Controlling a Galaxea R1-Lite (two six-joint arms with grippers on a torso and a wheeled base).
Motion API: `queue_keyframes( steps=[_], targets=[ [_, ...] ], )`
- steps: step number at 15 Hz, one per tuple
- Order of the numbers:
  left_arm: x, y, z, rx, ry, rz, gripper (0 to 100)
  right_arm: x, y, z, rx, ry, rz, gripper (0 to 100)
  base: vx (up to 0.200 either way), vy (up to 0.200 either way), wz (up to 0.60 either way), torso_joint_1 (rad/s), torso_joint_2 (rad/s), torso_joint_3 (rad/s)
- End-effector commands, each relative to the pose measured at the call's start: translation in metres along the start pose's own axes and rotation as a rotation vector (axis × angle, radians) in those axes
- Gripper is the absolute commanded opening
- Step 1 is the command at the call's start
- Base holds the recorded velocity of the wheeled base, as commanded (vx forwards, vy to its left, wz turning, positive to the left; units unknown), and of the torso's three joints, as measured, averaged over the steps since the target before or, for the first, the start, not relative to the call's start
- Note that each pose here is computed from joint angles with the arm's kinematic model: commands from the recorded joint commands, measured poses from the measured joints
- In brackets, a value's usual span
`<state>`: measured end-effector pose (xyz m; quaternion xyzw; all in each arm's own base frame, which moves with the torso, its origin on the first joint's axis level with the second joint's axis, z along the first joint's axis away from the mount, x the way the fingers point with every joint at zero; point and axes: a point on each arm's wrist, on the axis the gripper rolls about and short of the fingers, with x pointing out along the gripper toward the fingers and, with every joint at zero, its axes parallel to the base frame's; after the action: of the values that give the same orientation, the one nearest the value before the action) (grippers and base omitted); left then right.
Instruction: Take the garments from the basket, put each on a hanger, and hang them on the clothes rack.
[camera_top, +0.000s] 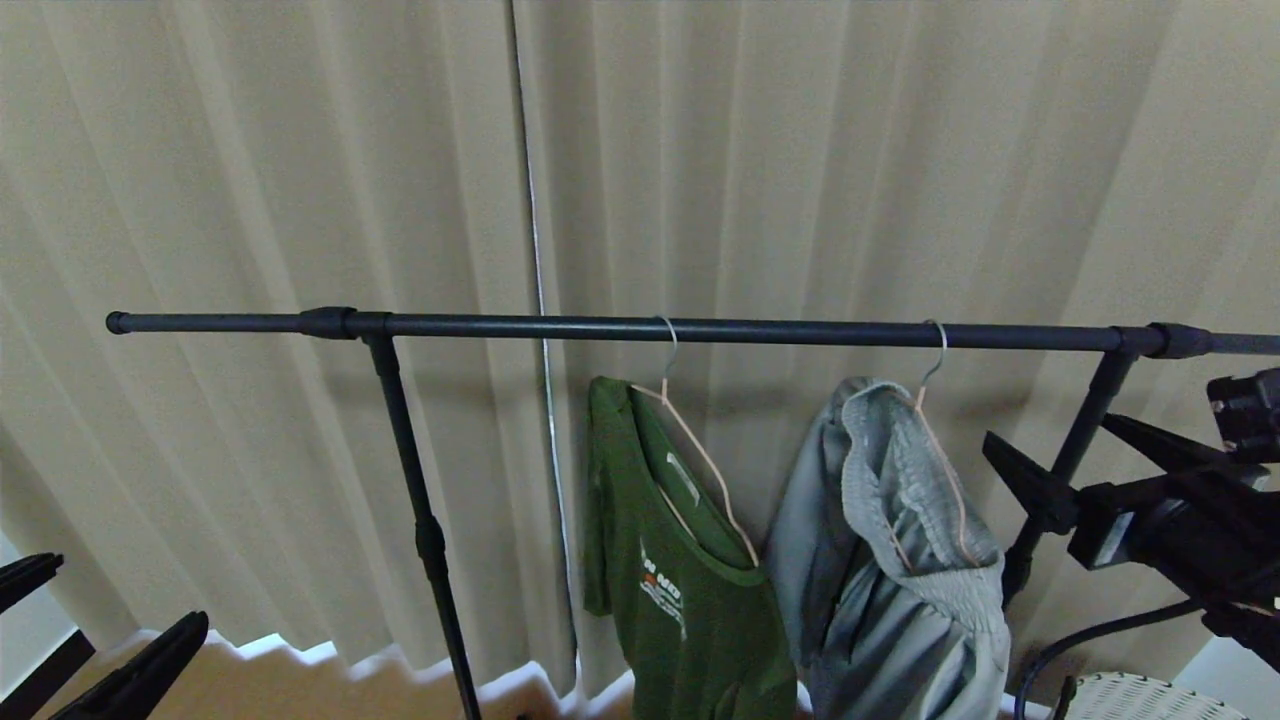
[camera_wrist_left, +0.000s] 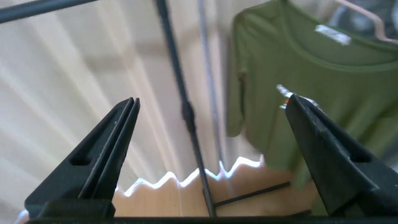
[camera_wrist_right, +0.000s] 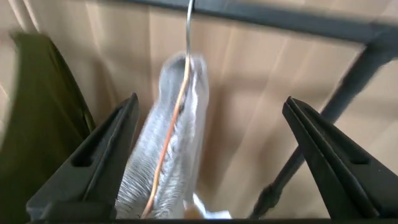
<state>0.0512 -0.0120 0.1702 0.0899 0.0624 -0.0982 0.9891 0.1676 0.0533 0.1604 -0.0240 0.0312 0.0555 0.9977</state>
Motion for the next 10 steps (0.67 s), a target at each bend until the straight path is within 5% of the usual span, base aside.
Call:
queue_keyframes(
  steps=[1,3,10],
  targets=[
    [-0.016,0.001,-0.019,-0.01,-0.023,0.08,100,-0.031,-0.006,0.007,0.011,-0.096,0.035,100,0.0,0.0,0.0,0.0,0.0,0.0],
    [-0.029,-0.001,-0.041,-0.018,-0.041,0.162,100,-0.066,-0.014,-0.001,-0.023,-0.139,0.055,100,0.0,0.0,0.0,0.0,0.0,0.0],
    [-0.052,-0.013,-0.089,-0.028,-0.007,0.279,100,-0.139,-0.033,-0.053,-0.065,0.078,-0.067,100,0.0,0.0,0.0,0.0,0.0,0.0]
  ],
)
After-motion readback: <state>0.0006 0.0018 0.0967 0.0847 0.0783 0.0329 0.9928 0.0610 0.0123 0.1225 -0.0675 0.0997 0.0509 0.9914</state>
